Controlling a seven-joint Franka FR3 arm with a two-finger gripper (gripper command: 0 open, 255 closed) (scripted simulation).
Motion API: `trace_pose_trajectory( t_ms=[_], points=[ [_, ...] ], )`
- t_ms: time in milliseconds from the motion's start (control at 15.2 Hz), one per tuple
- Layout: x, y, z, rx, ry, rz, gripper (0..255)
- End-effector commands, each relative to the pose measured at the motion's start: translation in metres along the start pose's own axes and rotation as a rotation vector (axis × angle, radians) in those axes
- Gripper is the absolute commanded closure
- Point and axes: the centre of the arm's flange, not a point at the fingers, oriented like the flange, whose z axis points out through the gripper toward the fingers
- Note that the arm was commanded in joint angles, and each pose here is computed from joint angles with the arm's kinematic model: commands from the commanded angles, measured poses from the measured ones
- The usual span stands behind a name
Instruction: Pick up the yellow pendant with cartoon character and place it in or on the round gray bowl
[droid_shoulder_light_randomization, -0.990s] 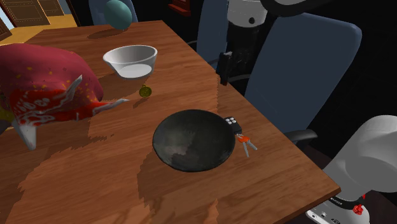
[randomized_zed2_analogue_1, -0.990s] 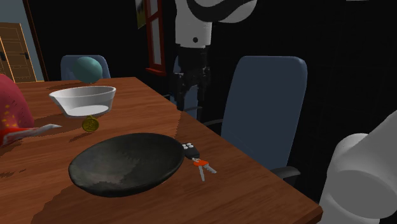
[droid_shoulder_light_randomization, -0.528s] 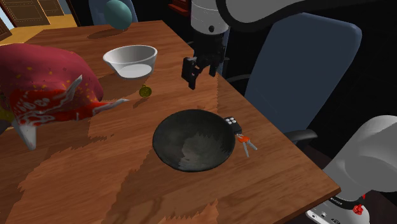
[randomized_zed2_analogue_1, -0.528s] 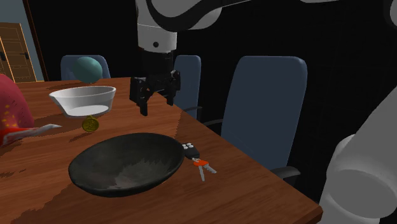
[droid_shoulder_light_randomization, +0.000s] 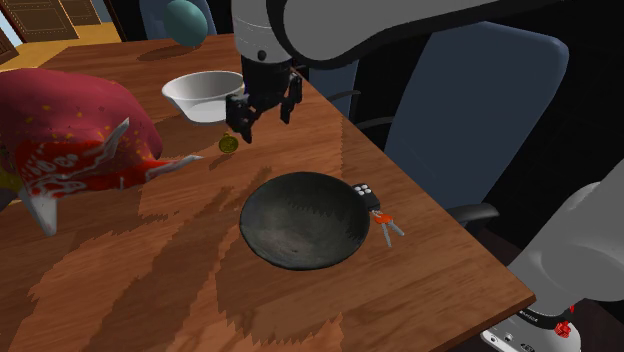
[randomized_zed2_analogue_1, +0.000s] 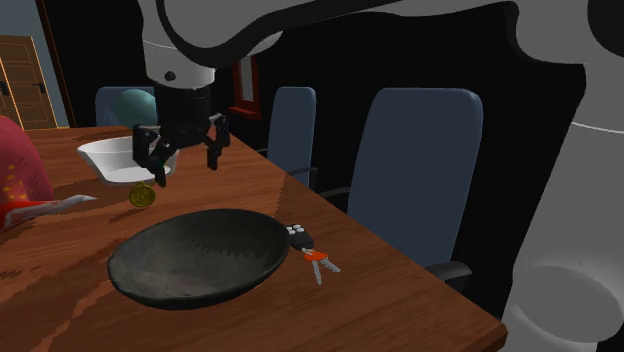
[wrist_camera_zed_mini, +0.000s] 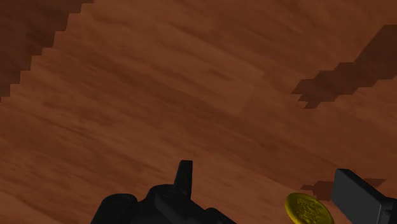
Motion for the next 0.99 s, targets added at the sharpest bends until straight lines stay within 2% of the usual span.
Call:
trace_pose_trajectory(
  t_ms=[0, 264, 726, 924],
  points=[
    [0.016, -0.019, 0.005, 0.002, 0.024, 0.009, 0],
    [0.045, -0.057, 0.011, 0.004, 0.065, 0.023, 0],
    [0.047, -0.057, 0.048, 0.004, 0.065, 0.023, 0],
    [0.048, -0.057, 0.051, 0.004, 0.065, 0.023, 0]
  ],
)
